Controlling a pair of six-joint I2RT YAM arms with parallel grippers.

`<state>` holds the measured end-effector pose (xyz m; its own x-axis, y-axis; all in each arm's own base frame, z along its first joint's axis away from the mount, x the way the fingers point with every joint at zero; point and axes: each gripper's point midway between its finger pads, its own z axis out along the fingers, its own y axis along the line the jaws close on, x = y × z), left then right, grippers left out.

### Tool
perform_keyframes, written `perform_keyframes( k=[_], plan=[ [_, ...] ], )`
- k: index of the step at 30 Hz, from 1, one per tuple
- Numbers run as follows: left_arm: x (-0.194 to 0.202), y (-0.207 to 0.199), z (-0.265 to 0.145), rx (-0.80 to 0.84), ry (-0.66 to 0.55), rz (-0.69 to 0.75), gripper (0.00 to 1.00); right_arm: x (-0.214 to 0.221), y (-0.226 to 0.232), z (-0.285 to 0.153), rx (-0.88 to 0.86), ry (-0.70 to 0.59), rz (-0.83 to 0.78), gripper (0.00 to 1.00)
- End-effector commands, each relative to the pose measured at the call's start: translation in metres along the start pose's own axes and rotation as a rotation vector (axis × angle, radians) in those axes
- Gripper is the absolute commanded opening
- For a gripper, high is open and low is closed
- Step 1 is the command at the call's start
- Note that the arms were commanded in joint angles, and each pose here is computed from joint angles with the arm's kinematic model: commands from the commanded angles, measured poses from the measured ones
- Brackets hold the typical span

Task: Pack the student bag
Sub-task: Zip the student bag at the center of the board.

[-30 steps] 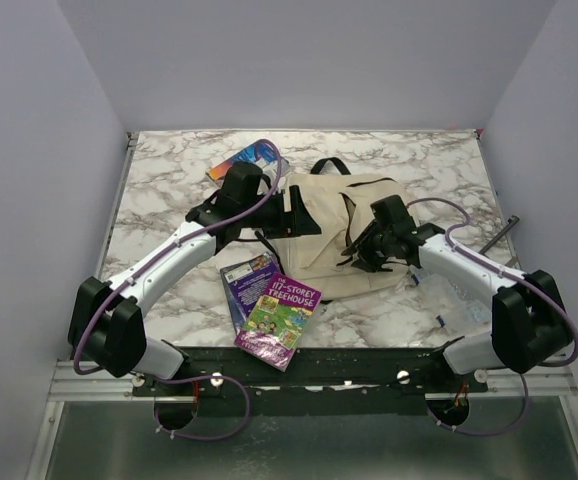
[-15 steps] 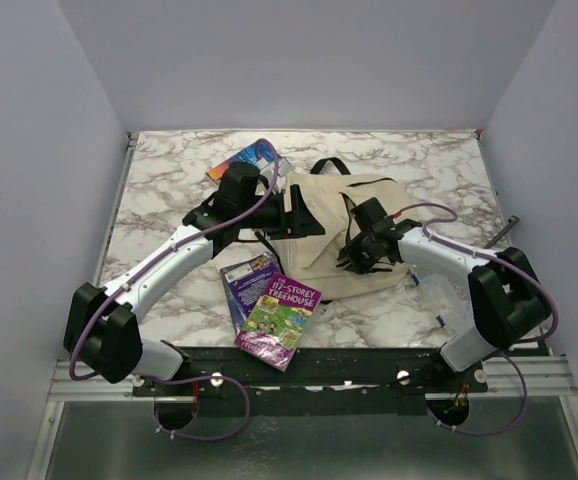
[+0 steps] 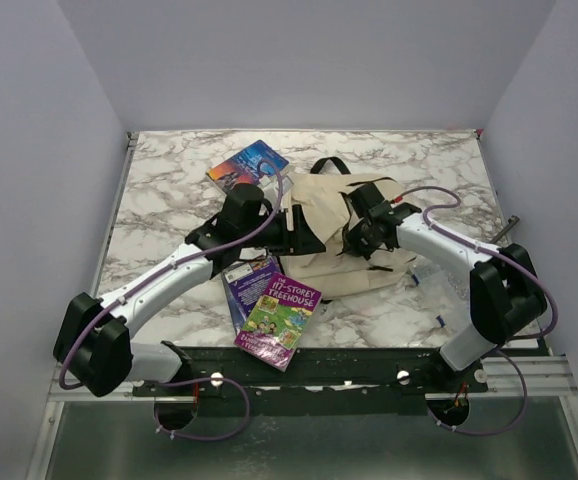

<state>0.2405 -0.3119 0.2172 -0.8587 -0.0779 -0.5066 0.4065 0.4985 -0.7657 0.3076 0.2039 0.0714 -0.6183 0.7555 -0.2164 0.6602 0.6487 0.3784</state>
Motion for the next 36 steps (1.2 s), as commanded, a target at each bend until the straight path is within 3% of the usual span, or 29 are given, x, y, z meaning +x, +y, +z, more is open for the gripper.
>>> perform_keyframes(
  k=[1,5,9,14,18,26,29,36],
  plan=[
    [-0.002,-0.012,0.004,0.004,-0.118,0.099,0.69,-0.005,0.019,-0.021,-0.05,-0.005,-0.075,0.01],
    [0.005,-0.003,0.015,0.003,-0.166,0.059,0.68,0.005,0.039,-0.025,-0.12,0.06,-0.09,0.01],
    [0.019,0.019,0.038,-0.017,-0.142,-0.029,0.65,0.007,0.047,-0.029,-0.136,0.103,-0.033,0.01],
    [0.028,0.019,0.061,-0.078,-0.168,0.076,0.67,0.005,0.055,-0.034,-0.166,0.163,0.022,0.01],
    [0.024,0.021,0.067,-0.211,-0.271,0.296,0.71,0.006,0.055,-0.037,-0.166,0.223,0.08,0.01],
    [0.055,0.027,0.107,-0.458,-0.246,0.981,0.78,0.0,0.057,-0.042,-0.165,0.286,0.139,0.01],
    [0.067,0.037,0.121,-0.479,-0.185,1.08,0.79,-0.004,0.058,-0.047,-0.154,0.281,0.141,0.01],
    [0.055,0.058,0.129,-0.642,-0.165,1.217,0.8,-0.001,0.057,-0.051,-0.155,0.306,0.155,0.01]
  ],
)
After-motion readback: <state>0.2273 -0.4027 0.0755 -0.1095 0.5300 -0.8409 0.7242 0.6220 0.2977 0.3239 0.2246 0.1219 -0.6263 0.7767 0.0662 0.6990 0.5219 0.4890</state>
